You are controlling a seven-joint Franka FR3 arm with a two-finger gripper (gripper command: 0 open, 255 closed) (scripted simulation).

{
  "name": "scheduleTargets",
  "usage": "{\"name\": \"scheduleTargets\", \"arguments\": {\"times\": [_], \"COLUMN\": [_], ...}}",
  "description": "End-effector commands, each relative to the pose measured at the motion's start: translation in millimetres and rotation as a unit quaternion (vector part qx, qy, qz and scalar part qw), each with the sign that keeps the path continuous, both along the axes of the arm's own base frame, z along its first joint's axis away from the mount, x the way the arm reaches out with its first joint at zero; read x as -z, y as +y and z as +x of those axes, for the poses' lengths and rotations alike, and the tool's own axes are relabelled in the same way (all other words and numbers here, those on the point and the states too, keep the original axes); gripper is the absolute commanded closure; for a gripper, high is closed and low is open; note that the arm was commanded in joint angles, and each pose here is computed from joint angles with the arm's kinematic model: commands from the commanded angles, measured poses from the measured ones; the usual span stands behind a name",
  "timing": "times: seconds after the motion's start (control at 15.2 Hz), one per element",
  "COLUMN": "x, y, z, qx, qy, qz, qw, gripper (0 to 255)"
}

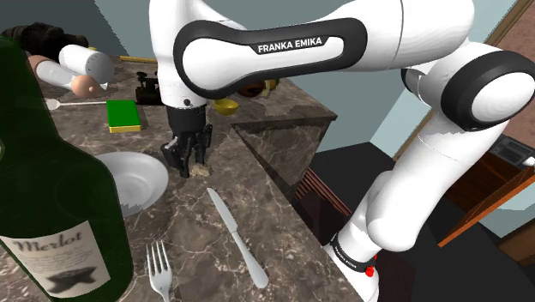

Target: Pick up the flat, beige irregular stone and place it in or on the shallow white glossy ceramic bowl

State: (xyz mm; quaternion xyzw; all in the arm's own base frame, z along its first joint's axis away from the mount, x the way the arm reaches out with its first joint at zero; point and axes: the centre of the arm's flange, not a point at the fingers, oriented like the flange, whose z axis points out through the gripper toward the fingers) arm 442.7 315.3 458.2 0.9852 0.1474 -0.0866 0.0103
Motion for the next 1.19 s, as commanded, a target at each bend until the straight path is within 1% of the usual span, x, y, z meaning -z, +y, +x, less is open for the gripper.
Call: {"name": "scheduleTargets", "arguments": {"times": [0.0,1.12], "x": [-7,-97], "y": [0,0], "z": [0,0], "qx": [0.0,0.0], "qy": [0.001,0.001], "qz": [0.0,0.0], "qw": [1.0,1.0], "gripper": [255,255]}}
